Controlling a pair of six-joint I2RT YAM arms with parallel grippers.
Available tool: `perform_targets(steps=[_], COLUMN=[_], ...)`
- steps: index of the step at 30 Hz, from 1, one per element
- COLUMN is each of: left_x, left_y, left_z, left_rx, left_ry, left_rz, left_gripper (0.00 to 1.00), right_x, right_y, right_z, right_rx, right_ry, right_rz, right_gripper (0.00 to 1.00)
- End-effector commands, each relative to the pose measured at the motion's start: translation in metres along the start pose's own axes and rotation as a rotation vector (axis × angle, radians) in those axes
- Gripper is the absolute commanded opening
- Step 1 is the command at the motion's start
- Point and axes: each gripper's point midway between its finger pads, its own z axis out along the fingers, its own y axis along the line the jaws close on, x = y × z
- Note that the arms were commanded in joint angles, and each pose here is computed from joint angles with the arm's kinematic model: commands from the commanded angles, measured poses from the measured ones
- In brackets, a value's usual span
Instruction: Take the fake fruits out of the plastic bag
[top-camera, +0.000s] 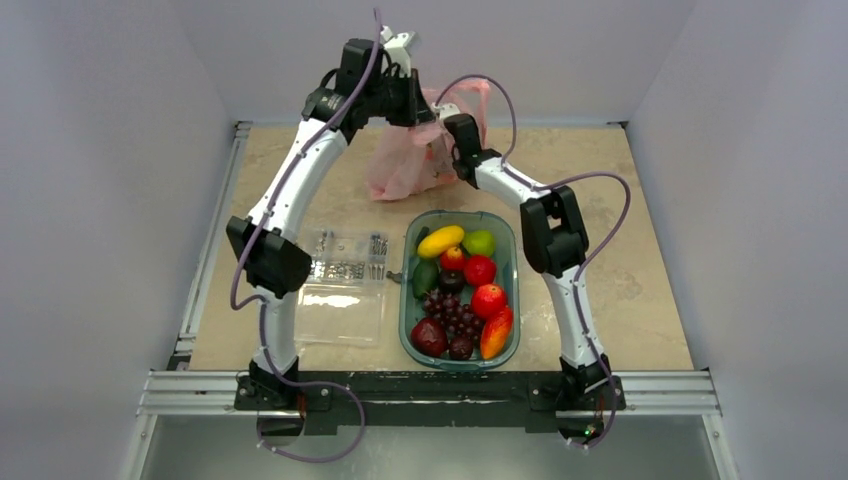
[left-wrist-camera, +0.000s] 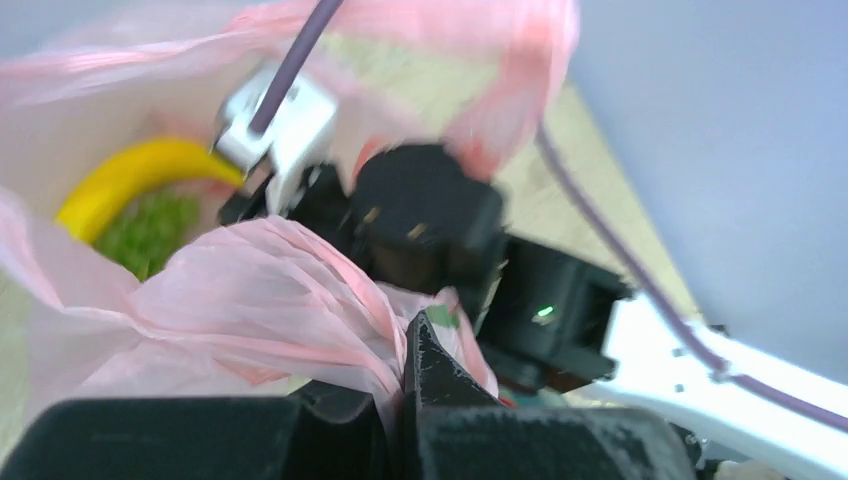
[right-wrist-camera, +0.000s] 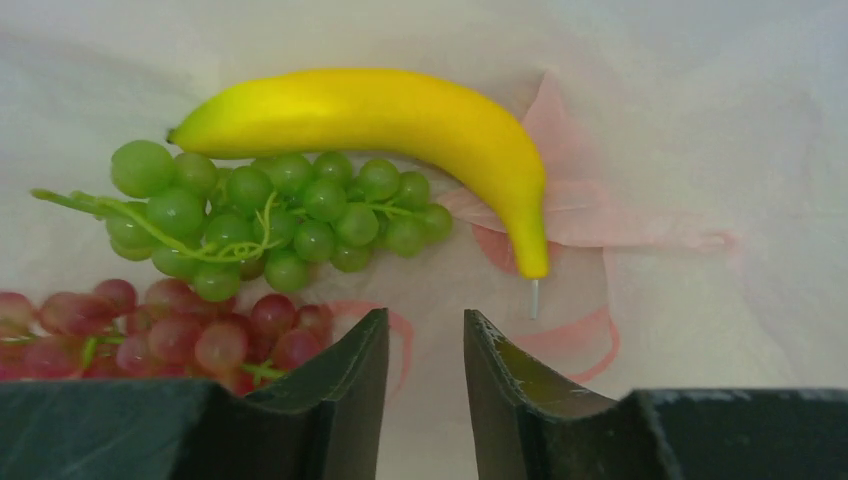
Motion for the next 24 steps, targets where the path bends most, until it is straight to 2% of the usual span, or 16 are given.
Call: perform_targets(steps=[1, 3, 5, 9, 12, 15, 22, 24], left_x=[-0.030, -0.025, -0.015, 0.035, 0.076, 0.112, 0.139, 0.137], left_y=[-0.083, -0.093, -0.084, -0.030, 0.022, 0.054, 0.058, 0.056], left_z=[-0.019, -0.021, -0.030, -0.033, -0.036, -0.042, -0.055, -0.057], left_rx=[0.252, 0.284, 0.240, 0.071, -0.069, -0.135, -0.139, -0.130], left_ry=[-0.035, -0.040, -0.044, 0.053, 0.147, 0.213, 0.227, 0.206], left_rz=[0.021, 0.041, 0.043, 0.093, 0.074, 0.016, -0.003, 0.004], left_gripper=[0.00, 0.00, 0.00, 0.00, 0.00, 0.00, 0.00, 0.00], right_x=[-0.028, -0.028, -0.032, -0.036, -0.038, -0.038, -0.028, -0.021], right_y=[0.005, 0.003, -0.001, -0.007, -0.006, 0.004, 0.045, 0.053], right_z=[-0.031, -0.036, -0.040, -0.046, -0.049, -0.052, -0.058, -0.059], right_rx=[-0.080, -0.093, -0.093, -0.087, -0.103, -0.170, -0.400, -0.406], right_ry=[-0.067, -0.074, -0.082, -0.087, -0.093, -0.077, 0.010, 0.028], right_rz=[0.232, 0.256, 0.257, 0.211, 0.164, 0.109, -0.065, -0.101], right_gripper=[0.35, 0.38, 0.43, 0.48, 0.53, 0.66, 0.95, 0.99])
